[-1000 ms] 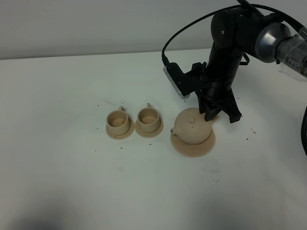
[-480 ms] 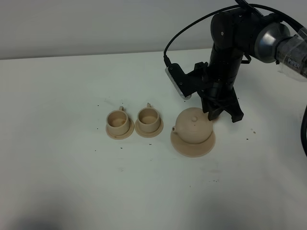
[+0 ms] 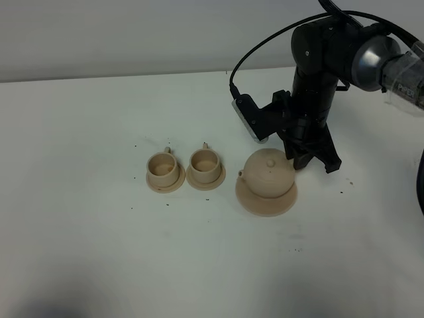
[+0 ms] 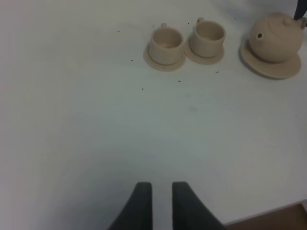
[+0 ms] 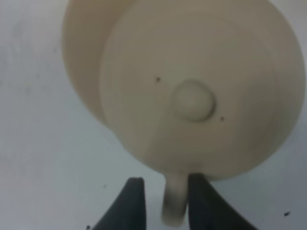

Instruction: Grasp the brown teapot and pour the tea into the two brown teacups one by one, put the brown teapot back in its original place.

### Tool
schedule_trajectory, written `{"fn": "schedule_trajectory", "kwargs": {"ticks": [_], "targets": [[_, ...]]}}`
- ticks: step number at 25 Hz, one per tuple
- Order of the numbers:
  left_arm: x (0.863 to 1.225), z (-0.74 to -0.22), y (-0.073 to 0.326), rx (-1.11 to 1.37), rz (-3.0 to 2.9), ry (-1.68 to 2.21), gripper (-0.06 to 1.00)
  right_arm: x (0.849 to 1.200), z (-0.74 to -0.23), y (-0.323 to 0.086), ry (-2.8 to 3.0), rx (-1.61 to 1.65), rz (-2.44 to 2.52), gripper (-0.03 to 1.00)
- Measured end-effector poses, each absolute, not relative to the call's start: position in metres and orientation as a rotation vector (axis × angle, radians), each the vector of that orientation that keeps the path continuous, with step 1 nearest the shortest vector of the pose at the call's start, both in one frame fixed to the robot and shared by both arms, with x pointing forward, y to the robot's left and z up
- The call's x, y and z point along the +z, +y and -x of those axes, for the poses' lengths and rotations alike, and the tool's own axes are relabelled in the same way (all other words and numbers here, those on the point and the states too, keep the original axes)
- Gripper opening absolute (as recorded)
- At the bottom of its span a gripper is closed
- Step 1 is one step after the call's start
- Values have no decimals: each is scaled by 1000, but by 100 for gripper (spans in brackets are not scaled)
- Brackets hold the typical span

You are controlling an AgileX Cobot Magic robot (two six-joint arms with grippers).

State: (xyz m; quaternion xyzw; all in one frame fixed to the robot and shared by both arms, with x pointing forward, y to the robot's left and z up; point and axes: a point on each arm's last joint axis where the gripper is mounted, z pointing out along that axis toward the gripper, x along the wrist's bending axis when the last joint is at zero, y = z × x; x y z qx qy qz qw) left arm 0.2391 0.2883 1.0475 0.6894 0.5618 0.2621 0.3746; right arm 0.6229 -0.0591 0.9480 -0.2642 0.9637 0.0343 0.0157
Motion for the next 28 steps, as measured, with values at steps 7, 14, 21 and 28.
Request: {"fn": "schedule_trajectory", "kwargs": {"ticks": [7,14,21,28], "targets": [[1047,-239,288,671,-1765,1438,13,946,-620,-56,2987,21,818,23],[1047,-239,288,671,-1765,1438,13,944,-619,-53,2975,-24,780,23],[1047,-239,288,671,-1765,1438,13,944,-619,-53,2976,-29,777,23],[1047,-239,288,671,-1765,1438,13,951,-615,-50,2973,1,774,23]]}}
